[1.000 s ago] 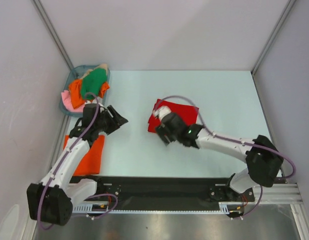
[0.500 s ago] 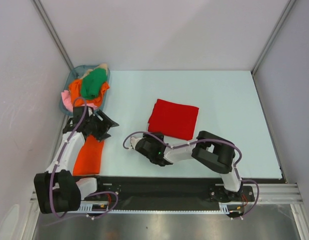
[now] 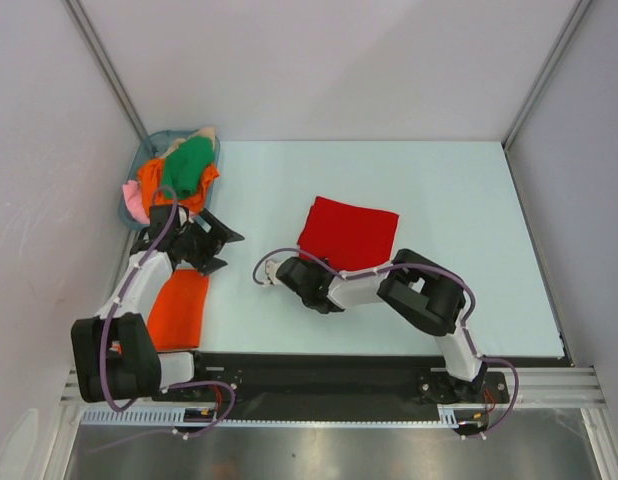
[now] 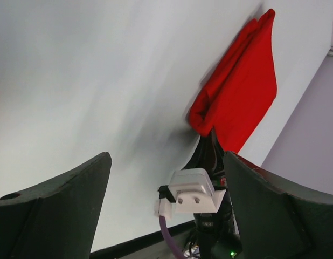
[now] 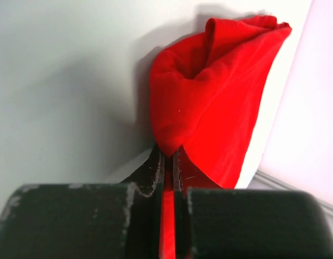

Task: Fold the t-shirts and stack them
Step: Neatly place the folded tshirt to the corner

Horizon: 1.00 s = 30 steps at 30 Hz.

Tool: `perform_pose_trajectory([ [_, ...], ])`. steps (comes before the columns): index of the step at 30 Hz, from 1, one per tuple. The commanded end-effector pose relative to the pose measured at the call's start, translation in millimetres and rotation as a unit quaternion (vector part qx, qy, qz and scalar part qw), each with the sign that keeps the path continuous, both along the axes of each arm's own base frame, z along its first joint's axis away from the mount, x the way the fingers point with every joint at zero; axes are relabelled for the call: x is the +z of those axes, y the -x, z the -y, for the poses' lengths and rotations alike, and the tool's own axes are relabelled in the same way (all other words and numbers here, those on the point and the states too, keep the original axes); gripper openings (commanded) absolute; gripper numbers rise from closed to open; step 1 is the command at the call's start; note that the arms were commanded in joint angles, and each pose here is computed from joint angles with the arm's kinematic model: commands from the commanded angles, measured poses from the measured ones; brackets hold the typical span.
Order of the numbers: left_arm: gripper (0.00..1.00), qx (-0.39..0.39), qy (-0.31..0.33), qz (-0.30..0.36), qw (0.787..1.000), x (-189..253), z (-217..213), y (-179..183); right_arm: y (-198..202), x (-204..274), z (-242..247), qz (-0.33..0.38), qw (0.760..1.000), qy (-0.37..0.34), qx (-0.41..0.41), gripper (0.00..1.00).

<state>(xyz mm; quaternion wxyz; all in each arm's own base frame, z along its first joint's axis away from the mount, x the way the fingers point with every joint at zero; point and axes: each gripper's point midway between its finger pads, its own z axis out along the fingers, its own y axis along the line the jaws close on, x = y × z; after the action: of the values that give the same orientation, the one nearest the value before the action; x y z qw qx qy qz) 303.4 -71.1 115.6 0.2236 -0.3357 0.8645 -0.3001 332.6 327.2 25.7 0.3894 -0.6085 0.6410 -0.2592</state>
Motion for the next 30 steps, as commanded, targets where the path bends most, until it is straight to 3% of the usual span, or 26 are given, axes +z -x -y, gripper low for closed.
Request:
perform_pose_trajectory([
  [1, 0.92, -0.013, 0.049, 0.039, 0.998, 17, 16, -20, -2, 19, -5, -0.023, 0.999, -0.032, 0.012, 0.00],
  [6, 0.93, -0.028, 0.084, 0.039, 0.995, 13, 40, -32, 18, 42, 15, -0.055, 0.996, -0.064, 0.023, 0.00],
  [8, 0.98, -0.027, 0.088, 0.056, 0.994, 18, 47, -40, 25, 58, 22, -0.066, 0.993, -0.090, 0.033, 0.00],
  [18, 1.00, -0.069, 0.151, 0.057, 0.985, 13, 134, -64, 41, 72, 61, -0.094, 0.987, -0.127, 0.019, 0.00],
  [30, 1.00, -0.065, 0.182, -0.039, 0.980, -53, 195, -70, 43, 98, 68, -0.086, 0.978, -0.189, 0.007, 0.00],
])
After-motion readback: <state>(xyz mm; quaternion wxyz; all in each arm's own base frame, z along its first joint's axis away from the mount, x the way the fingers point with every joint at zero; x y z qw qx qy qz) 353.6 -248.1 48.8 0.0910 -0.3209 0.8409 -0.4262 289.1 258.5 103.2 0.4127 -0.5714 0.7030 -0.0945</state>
